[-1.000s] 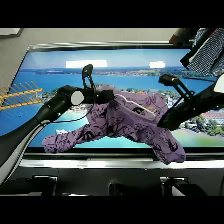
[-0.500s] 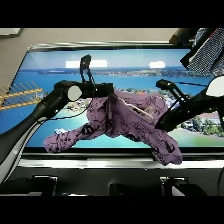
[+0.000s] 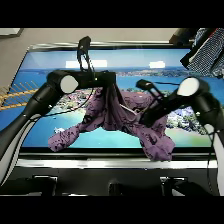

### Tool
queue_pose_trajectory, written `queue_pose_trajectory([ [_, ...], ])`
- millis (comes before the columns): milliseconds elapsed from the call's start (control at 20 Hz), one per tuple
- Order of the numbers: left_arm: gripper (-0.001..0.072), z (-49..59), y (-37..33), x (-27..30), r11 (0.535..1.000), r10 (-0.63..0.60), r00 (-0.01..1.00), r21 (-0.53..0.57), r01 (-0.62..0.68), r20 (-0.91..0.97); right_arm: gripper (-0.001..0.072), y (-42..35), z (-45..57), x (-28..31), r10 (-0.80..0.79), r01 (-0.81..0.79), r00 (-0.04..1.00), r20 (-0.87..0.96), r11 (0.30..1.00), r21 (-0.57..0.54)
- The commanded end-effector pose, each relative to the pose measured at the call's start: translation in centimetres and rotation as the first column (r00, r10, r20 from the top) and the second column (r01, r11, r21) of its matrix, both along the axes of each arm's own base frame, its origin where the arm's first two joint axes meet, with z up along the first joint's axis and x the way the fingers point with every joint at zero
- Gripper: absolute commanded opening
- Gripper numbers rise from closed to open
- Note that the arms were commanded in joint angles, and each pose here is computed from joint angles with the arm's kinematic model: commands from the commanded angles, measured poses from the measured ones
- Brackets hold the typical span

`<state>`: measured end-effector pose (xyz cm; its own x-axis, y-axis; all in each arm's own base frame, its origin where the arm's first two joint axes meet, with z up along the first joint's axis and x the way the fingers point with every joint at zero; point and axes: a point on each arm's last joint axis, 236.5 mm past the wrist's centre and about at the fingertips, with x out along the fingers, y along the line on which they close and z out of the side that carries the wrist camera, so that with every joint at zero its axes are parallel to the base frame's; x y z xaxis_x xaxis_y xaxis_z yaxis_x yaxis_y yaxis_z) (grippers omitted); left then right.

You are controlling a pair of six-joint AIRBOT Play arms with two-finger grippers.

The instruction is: Fold the clothes and pants, and hang the long-sleeved shirts on hangers.

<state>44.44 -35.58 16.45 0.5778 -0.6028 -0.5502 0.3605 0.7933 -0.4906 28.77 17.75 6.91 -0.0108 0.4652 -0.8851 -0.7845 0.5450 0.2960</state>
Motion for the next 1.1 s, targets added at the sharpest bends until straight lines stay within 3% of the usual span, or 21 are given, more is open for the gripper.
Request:
queue_pose_trajectory([
  [0,0.0028,0.7,0.7,-2.1,0.993,-0.080,0.996,0.081,0.082,-0.029,0.0033,3.4,-0.9,2.0,0.051,-0.045,0.988,0.144,0.998,-0.042],
  [100,0.0024,-1.4,1.1,-4.3,0.973,-0.149,0.983,0.159,0.164,-0.104,0.0033,4.0,-0.6,2.7,0.030,-0.024,0.983,0.181,0.999,-0.037],
  [250,0.0024,-3.2,0.6,-6.9,0.950,-0.233,0.961,0.177,0.257,-0.148,0.0033,4.0,-0.4,3.0,0.009,-0.003,0.982,0.189,0.999,-0.033],
  [400,0.0024,-4.8,0.5,-10.4,0.927,-0.330,0.924,0.117,0.355,-0.193,0.0033,3.9,-0.5,2.5,0.030,-0.024,0.984,0.176,0.999,-0.039],
  [650,0.0050,-6.0,2.3,-12.3,0.904,-0.398,0.902,0.095,0.416,-0.168,0.0033,3.6,-0.8,0.3,0.198,-0.190,0.969,0.149,0.980,-0.067],
  [700,0.0171,-5.7,2.5,-11.9,0.908,-0.393,0.906,0.085,0.410,-0.159,0.0033,3.7,-0.8,0.3,0.202,-0.195,0.967,0.152,0.979,-0.064],
  [800,0.0577,-5.3,3.0,-11.3,0.910,-0.391,0.909,0.088,0.405,-0.144,0.0033,4.0,-0.6,0.1,0.242,-0.236,0.956,0.167,0.970,-0.054],
  [850,0.0679,-4.9,3.3,-11.0,0.907,-0.397,0.909,0.098,0.410,-0.128,0.0034,4.0,-0.6,0.1,0.271,-0.264,0.945,0.183,0.963,-0.059],
  [1050,0.0678,-1.9,5.1,-9.0,0.902,-0.408,0.913,0.149,0.405,-0.009,0.0034,3.8,-0.6,0.3,0.342,-0.332,0.914,0.220,0.940,-0.081],
])
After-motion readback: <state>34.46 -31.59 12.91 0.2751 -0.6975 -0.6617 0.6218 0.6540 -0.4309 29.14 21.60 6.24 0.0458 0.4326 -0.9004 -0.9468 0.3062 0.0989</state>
